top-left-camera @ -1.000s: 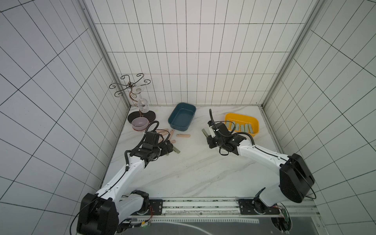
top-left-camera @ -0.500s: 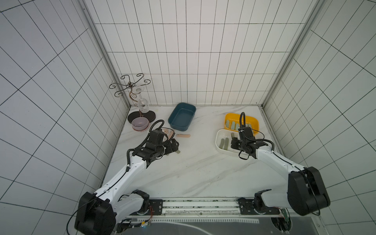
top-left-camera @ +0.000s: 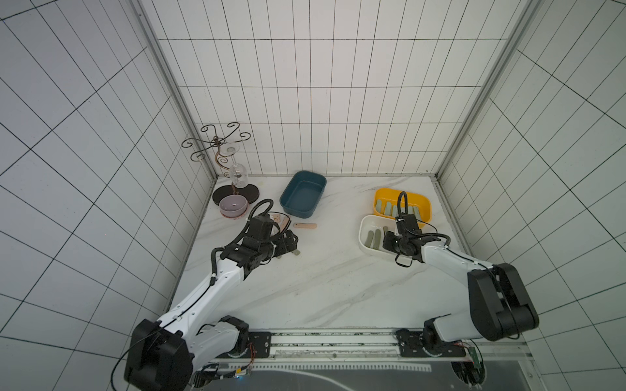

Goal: Place the fruit knives into the storage box by color
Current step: Place the fruit knife in the storage box.

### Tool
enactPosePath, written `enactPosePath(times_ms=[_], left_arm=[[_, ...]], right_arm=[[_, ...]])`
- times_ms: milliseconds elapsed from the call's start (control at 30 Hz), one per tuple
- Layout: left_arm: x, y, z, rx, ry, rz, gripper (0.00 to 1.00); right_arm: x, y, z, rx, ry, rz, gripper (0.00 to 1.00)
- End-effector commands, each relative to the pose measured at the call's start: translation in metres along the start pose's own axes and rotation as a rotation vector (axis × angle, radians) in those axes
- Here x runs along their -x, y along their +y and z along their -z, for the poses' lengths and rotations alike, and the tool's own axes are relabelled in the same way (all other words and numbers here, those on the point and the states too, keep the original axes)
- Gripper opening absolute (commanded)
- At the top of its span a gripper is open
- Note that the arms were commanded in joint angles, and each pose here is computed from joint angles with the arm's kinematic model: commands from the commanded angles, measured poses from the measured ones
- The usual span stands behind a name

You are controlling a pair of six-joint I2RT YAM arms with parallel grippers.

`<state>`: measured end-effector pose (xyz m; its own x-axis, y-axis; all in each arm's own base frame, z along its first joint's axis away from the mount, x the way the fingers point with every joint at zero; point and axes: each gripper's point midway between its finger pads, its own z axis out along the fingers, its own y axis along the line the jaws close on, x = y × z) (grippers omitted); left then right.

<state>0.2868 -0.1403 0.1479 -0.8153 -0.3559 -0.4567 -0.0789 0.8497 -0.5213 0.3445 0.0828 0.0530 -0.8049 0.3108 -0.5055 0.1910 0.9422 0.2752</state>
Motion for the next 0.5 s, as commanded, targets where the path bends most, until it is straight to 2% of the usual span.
enactPosePath(times_ms=[0,200,367,467], left_arm=[[0.012,-0.012,0.004,-0.032,-0.035,0.003,0.97],[0.012,-0.012,0.004,-0.032,-0.038,0.006,0.97],[0.014,-0.013,0.006,-0.034,-0.043,0.006,0.97],[0.016,-0.013,0.008,-0.027,-0.047,0.001,0.97]], right_arm=[[-0.010,-0.010,-0.011,-0.017,0.023,-0.018,0.13],[-0.011,-0.010,-0.018,-0.018,0.038,-0.011,0.20],[0.000,-0.005,-0.010,0.002,0.015,-0.008,0.46],[0.016,0.005,0.006,0.041,-0.031,-0.004,0.52]])
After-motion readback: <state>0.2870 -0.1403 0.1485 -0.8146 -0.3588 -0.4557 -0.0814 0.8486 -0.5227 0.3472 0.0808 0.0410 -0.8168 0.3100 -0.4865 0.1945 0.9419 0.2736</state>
